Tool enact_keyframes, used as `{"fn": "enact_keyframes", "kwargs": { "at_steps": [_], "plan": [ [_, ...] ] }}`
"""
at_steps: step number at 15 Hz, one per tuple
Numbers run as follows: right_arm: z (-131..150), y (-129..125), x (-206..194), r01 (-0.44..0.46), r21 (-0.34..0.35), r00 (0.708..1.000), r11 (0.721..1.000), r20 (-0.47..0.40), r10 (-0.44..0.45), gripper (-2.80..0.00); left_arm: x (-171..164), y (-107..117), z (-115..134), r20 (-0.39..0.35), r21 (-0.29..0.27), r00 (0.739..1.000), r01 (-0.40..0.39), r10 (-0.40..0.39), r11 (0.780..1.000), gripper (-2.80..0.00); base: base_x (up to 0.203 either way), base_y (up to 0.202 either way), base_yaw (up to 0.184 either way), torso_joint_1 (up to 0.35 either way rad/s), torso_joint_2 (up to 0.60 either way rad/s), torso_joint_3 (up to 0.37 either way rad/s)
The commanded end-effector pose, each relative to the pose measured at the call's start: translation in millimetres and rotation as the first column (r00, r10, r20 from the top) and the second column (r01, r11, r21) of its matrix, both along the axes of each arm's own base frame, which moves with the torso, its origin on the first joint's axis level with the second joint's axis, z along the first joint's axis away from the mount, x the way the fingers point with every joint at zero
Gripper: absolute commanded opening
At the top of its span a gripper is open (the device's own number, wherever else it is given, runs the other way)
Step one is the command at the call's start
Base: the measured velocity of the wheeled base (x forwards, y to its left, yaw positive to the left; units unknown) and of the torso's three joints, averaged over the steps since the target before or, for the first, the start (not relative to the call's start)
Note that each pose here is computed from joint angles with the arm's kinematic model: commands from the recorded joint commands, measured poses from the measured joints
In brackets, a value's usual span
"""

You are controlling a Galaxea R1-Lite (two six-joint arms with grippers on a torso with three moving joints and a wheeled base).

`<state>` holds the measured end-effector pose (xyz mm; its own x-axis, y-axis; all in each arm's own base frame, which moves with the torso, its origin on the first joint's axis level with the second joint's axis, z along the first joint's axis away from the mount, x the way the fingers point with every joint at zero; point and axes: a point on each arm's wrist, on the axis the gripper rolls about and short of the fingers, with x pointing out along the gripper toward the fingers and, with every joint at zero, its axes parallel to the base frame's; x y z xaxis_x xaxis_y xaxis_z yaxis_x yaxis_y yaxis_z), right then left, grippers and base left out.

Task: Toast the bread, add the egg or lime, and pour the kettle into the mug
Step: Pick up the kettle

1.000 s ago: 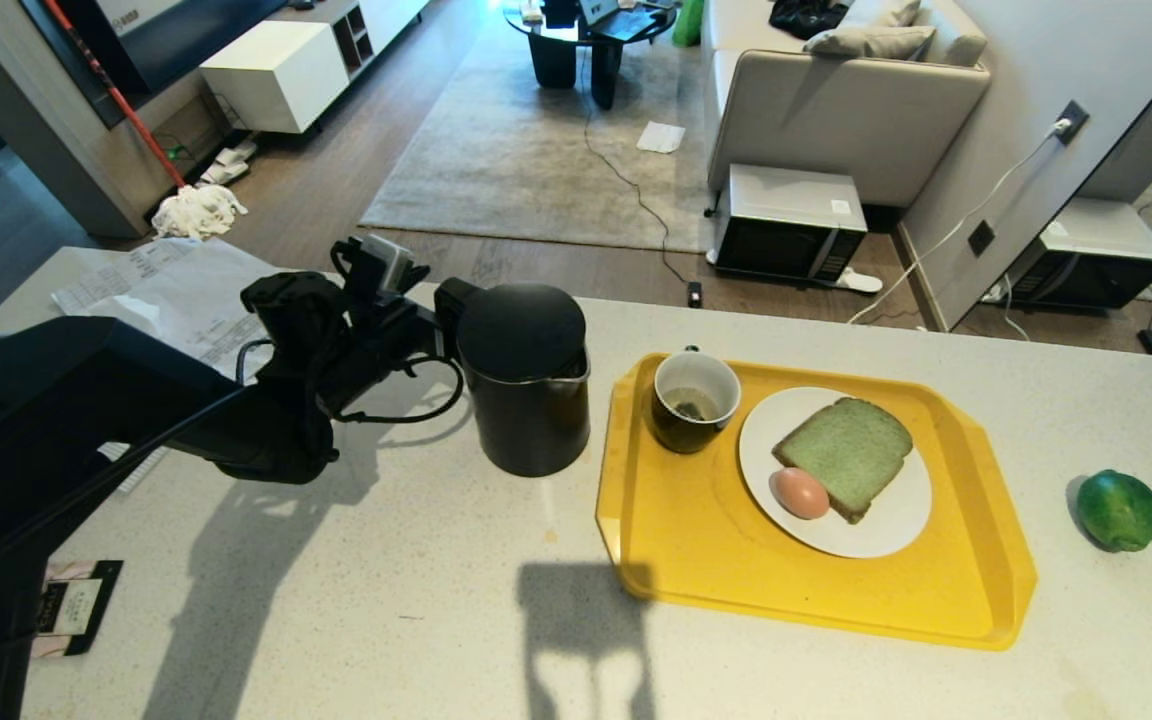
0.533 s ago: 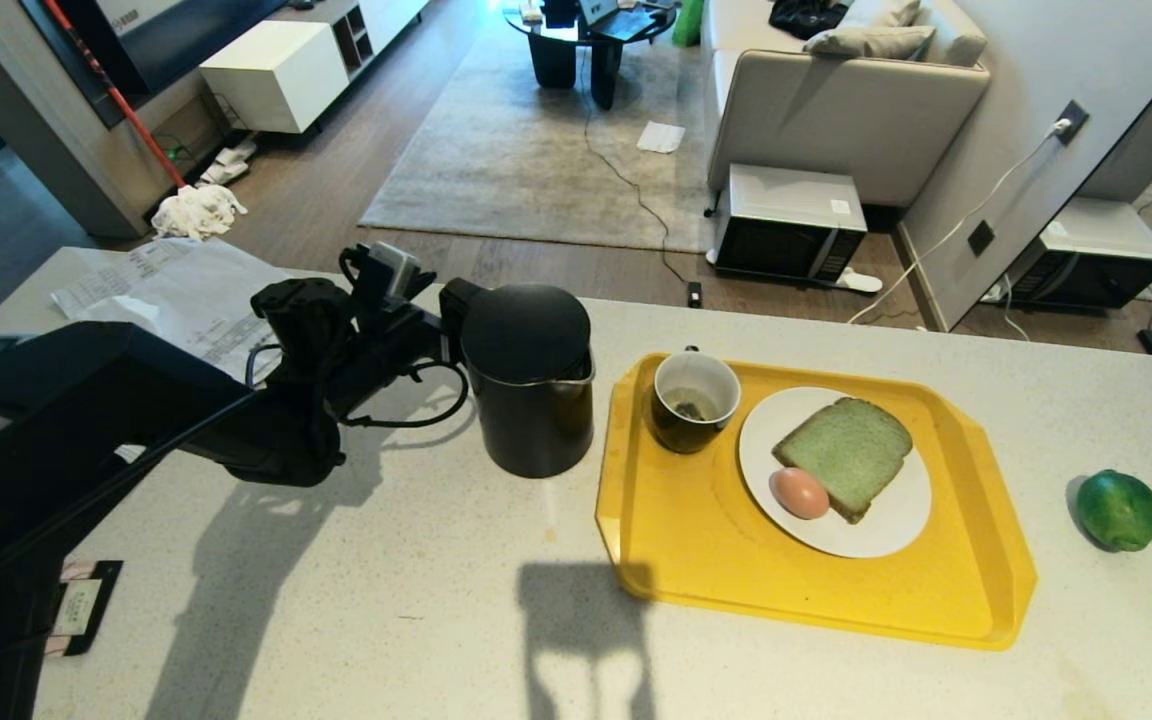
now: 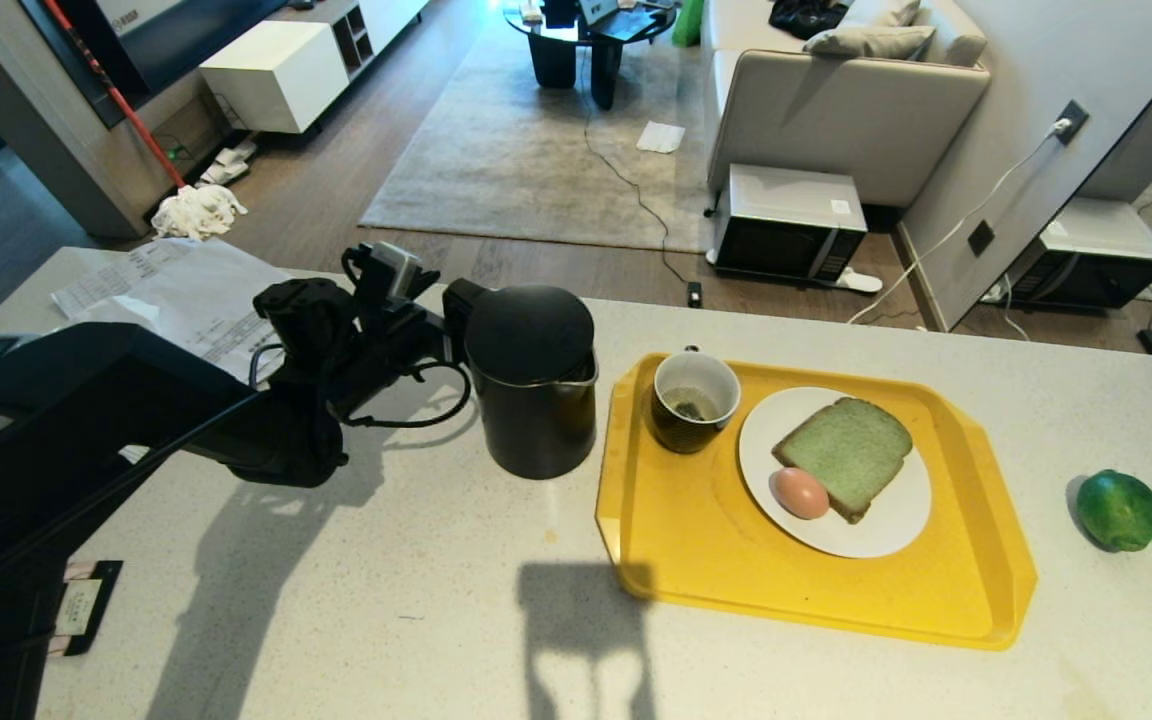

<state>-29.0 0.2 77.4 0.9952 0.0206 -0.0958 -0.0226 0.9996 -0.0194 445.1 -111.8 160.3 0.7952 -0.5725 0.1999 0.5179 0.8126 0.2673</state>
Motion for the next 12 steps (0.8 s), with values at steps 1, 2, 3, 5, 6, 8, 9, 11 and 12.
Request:
{"fn": "enact_keyframes", "kwargs": {
  "at_steps": [1,2,3,5,6,8,9,11,12],
  "plan": [
    [-0.5,0.0,0.2,-0.001,-0.001,1.0,1.0,-0.004,0.001,-2.8,-0.9,-3.2,1.4,0.01,-0.001,1.0,0.009,-0.009,1.0,-2.8,0.0,0.0,0.0,0.0,0.0,0.0],
    [-0.1,0.0,0.1,-0.001,0.0,1.0,1.0,-0.002,0.001,-2.8,-1.2,-3.8,1.1,0.008,-0.001,1.0,0.009,-0.009,1.0,-2.8,0.0,0.0,0.0,0.0,0.0,0.0],
    [-0.1,0.0,0.1,-0.001,0.0,1.0,1.0,-0.002,0.001,-2.8,-1.4,-4.6,1.1,0.01,-0.001,1.0,0.01,-0.01,1.0,-2.8,0.0,0.0,0.0,0.0,0.0,0.0],
    [-0.1,0.0,0.1,-0.001,0.0,1.0,1.0,-0.002,0.001,-2.8,-1.8,-5.2,1.8,0.012,0.0,1.0,0.013,-0.013,1.0,-2.8,0.0,0.0,0.0,0.0,0.0,0.0],
    [-0.1,0.0,0.1,-0.001,0.0,1.0,1.0,-0.002,0.001,-2.8,-1.5,-5.3,1.5,0.012,0.0,1.0,0.013,-0.013,1.0,-2.8,0.0,0.0,0.0,0.0,0.0,0.0],
    [-0.1,0.0,0.1,-0.001,0.0,1.0,1.0,-0.002,0.001,-2.8,-1.7,-5.2,3.8,0.018,-0.002,1.0,0.011,-0.011,1.0,-2.8,0.0,0.0,0.0,0.0,0.0,0.0],
    [-0.1,0.0,0.1,-0.001,0.0,1.0,1.0,-0.002,0.001,-2.8,-2.4,-4.9,4.4,0.018,-0.002,1.0,0.013,-0.013,1.0,-2.8,0.0,0.0,0.0,0.0,0.0,0.0],
    [-0.1,0.0,0.1,-0.001,0.0,1.0,1.0,-0.002,0.001,-2.8,-2.2,-4.4,4.5,0.017,-0.005,1.0,0.011,-0.011,1.0,-2.8,0.0,0.0,0.0,0.0,0.0,0.0],
    [-0.1,0.0,0.1,-0.001,0.0,1.0,1.0,-0.002,0.001,-2.8,-2.3,-3.3,5.8,0.019,-0.007,1.0,0.009,-0.009,1.0,-2.8,0.0,0.0,0.0,0.0,0.0,0.0]
  ]
}}
